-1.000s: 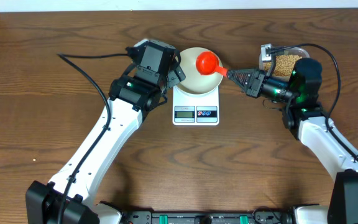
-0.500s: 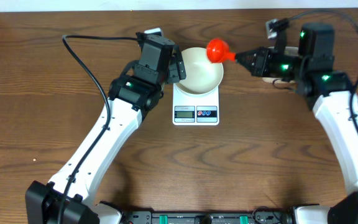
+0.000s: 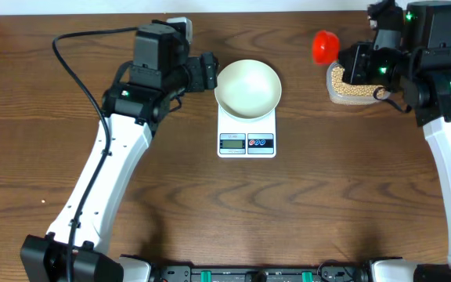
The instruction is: Scoop item into bowl and weigh 50g on scale
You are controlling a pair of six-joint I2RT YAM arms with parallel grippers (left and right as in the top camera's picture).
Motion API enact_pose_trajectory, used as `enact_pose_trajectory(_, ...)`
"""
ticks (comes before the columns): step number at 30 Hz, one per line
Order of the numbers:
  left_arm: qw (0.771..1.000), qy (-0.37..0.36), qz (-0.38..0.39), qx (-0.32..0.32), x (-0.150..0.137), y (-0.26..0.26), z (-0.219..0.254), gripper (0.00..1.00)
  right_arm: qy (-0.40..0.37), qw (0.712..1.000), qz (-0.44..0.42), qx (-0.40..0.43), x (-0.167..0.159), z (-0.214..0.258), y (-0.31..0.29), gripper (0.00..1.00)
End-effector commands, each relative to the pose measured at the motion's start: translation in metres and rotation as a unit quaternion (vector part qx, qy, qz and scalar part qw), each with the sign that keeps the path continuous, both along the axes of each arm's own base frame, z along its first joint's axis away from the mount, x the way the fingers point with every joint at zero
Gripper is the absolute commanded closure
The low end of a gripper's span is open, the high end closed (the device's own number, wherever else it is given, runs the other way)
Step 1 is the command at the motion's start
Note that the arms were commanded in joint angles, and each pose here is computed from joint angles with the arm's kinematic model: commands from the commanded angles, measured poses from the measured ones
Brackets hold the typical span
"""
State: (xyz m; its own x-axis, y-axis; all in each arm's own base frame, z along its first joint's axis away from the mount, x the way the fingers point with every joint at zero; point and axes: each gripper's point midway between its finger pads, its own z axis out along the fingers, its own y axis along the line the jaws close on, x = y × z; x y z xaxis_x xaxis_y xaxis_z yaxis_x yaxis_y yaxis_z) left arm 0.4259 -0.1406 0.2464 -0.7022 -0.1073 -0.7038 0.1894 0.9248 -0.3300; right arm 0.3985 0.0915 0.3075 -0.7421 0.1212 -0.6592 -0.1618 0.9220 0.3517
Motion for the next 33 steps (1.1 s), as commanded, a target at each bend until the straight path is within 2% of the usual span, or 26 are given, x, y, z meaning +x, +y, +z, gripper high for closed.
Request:
enact_pose_trajectory(1,0.999,-0.009,-0.052,-0.006,-0.004,-0.013,0.007,0.14,-0.007,0.998,-0.026,-0.064,0.002,-0.004,-0.022,0.99)
enact_pose_trajectory(8,0.999,0.004,-0.054,-0.002,0.001,-0.014,-0.006,0.15,0.003,0.996,-0.031,-0.085,-0.001,-0.01,-0.03,0.99)
enact_pose_trajectory(19,0.998,0.028,-0.053,0.002,0.024,-0.02,-0.047,0.16,0.022,0.995,-0.036,-0.09,-0.005,-0.021,-0.037,0.99)
enact_pose_trajectory(33,0.994,0.096,-0.045,0.004,0.029,-0.023,-0.102,0.24,0.045,0.994,-0.033,-0.092,-0.011,-0.035,-0.038,0.99)
